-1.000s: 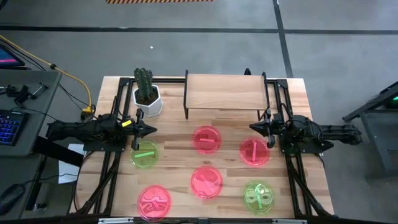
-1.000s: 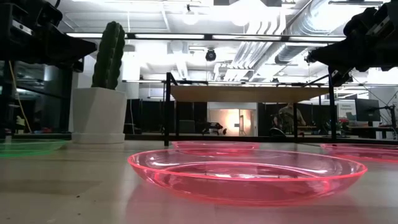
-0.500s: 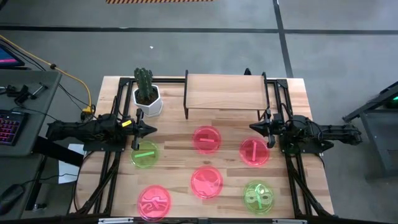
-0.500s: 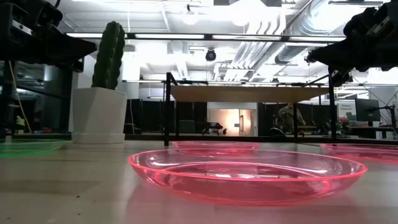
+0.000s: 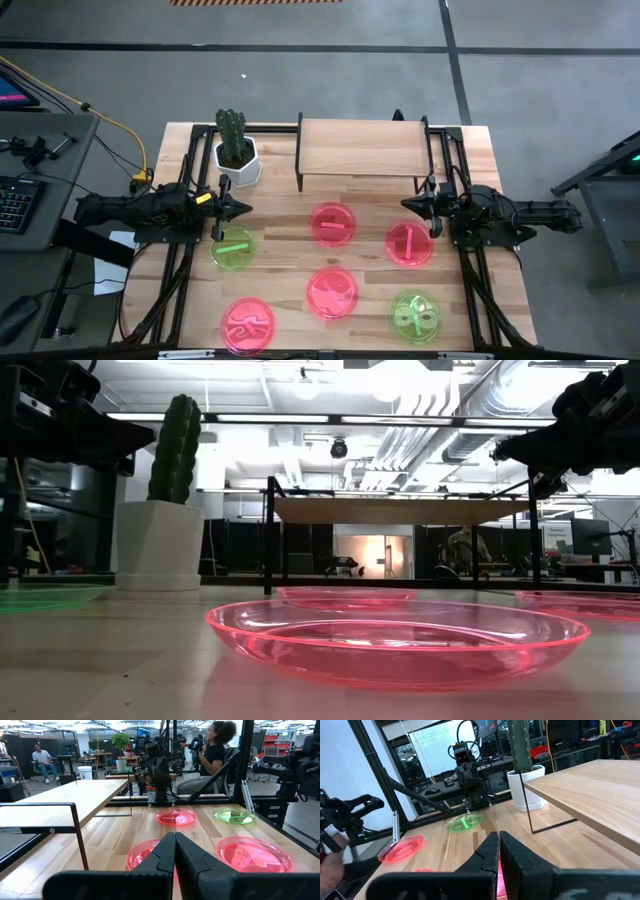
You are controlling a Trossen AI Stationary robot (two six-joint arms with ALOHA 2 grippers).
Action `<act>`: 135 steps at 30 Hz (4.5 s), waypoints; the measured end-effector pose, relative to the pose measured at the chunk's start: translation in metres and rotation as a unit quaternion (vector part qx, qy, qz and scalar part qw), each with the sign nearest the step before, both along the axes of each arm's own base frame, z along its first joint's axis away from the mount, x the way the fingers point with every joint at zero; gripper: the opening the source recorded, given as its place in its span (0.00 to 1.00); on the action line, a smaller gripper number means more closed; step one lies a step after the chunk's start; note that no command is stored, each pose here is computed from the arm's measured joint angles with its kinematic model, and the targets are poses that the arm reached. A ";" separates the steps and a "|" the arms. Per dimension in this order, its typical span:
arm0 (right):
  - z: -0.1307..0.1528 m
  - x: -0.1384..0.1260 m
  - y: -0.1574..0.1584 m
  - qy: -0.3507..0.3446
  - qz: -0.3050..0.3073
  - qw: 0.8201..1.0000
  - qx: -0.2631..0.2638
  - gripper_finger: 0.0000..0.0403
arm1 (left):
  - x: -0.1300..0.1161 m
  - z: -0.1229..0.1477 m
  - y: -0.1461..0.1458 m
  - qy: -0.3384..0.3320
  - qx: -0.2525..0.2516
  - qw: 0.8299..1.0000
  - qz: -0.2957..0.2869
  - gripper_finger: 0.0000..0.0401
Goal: Place and stack plates onto a shelf
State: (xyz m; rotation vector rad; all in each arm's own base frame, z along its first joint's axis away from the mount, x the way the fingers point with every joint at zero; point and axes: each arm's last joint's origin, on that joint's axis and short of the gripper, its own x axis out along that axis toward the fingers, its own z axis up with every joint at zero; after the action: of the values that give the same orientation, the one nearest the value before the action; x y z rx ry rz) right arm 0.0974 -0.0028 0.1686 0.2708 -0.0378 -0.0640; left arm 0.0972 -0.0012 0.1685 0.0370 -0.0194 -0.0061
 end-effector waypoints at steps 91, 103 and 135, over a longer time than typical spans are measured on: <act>0.038 -0.005 0.002 -0.197 0.036 0.979 0.035 0.00 | 0.000 0.000 0.000 0.000 0.000 1.000 0.000 0.00; 0.061 0.037 0.026 -0.043 0.128 0.991 -0.012 0.00 | 0.000 0.001 0.000 -0.004 0.000 1.000 0.000 0.00; -0.042 0.150 0.071 0.239 -0.247 0.930 0.133 0.01 | -0.001 0.009 0.000 -0.046 -0.001 0.999 0.000 0.00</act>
State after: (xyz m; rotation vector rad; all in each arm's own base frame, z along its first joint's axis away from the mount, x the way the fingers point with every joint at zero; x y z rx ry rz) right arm 0.2474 0.0682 0.1266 0.5069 0.3926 -0.6403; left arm 0.0966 -0.0012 0.1774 0.0359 -0.1116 -0.0044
